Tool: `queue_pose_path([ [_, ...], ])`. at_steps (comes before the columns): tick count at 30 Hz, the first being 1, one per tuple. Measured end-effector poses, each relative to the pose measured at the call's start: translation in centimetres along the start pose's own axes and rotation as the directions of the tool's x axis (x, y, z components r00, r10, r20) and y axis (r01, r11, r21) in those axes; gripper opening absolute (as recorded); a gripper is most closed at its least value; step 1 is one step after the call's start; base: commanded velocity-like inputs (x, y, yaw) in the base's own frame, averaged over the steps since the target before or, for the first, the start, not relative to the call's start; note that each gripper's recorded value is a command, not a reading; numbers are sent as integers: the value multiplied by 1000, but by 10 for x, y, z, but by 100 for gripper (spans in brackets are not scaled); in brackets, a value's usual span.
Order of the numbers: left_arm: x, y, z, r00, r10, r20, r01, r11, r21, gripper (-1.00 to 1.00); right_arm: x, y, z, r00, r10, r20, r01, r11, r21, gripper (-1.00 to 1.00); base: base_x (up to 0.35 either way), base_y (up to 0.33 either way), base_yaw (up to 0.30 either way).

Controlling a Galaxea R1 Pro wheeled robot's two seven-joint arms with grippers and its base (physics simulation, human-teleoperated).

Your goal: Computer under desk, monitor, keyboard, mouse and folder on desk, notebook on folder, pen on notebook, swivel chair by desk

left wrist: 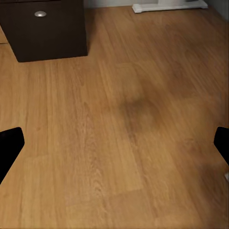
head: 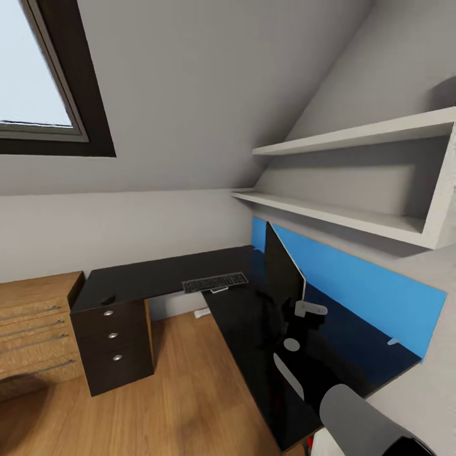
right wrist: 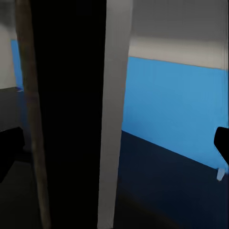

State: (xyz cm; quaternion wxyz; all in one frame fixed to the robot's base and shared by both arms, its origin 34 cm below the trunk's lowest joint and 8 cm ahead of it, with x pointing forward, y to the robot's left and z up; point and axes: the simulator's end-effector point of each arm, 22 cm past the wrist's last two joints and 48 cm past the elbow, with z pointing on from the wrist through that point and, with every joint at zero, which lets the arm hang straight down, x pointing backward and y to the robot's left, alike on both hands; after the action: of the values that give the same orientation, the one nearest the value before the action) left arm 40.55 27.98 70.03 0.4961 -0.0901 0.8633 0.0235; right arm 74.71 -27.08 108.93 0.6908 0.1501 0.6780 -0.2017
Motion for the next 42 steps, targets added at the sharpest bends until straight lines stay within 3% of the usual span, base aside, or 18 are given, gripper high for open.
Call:
queue_pose_path([
  [42,-2,1,0,1000,-1,4,1,1000,-1,100,5,-6,0,1000,-8,-11,8,1000,15,100,6,-56,-12],
])
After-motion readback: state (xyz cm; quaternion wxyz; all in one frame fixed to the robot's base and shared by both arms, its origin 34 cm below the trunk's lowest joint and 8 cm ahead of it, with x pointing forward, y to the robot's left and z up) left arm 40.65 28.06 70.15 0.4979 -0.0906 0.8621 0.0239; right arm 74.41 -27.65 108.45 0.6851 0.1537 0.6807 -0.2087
